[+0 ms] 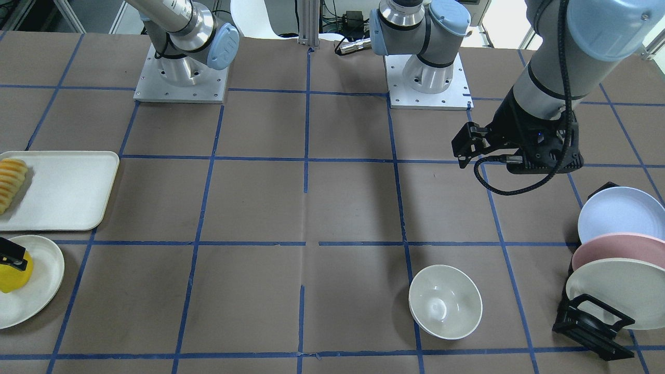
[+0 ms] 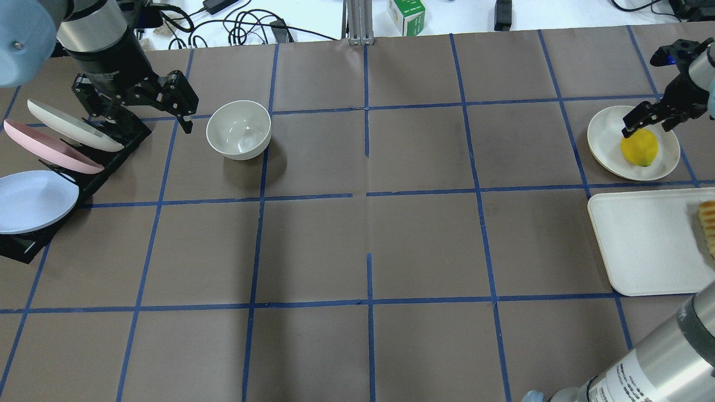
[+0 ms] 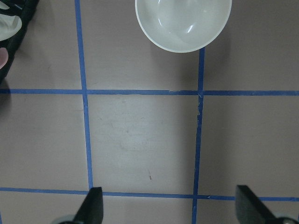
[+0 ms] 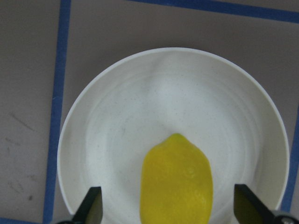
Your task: Place bowl and put lemon in it
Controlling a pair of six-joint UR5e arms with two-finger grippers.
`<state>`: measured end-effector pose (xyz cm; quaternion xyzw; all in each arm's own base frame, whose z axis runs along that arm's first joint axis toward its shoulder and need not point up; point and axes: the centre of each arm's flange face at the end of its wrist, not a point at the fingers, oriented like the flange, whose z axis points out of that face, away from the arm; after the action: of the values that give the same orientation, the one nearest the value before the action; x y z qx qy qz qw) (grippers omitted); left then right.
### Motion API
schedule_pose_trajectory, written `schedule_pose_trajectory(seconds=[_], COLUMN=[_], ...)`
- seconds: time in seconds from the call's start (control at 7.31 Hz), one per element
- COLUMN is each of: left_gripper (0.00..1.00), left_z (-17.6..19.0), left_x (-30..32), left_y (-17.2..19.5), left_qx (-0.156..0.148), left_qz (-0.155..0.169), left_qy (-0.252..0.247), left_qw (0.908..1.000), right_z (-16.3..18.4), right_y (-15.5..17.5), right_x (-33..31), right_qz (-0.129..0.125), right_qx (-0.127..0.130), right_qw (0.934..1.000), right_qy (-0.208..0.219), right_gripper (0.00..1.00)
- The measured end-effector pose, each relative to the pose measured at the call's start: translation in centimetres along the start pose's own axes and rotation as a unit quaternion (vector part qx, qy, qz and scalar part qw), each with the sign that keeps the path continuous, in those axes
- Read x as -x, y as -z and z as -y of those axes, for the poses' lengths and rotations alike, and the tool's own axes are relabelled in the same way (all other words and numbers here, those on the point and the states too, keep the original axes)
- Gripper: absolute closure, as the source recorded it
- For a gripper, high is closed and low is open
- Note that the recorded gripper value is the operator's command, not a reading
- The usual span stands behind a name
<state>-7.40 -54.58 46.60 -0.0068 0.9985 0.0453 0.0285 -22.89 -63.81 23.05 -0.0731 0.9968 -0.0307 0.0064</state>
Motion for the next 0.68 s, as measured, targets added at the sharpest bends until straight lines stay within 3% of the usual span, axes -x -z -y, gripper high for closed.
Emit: schedule_pose_trajectory(seconds=[0.27,0.41,0.68], left_gripper=[0.00,0.00,0.00], left_z=[0.1,0.1,0.2], left_x=[0.1,0.1,0.1], left_y=[0.0,0.0,0.2], left_qx=[-0.004,-0.006,-0.008], left_qz=[0.001,0.001,0.001], left_qy=[-0.001,-0.001,0.000], left_qw=[1.0000,1.0000,1.0000], right_z=[0.2,0.2,0.1], right_y=[-2.1,-2.8,-3.1], right_x=[-0.2,-0.2,-0.3], right_qz=[0.004,0.006,0.003], right_qx=[0.003,0.007,0.014], right_qw=[1.0000,1.0000,0.9999], right_qy=[0.001,0.001,0.001], right_gripper=[0.01,0.12,0.77])
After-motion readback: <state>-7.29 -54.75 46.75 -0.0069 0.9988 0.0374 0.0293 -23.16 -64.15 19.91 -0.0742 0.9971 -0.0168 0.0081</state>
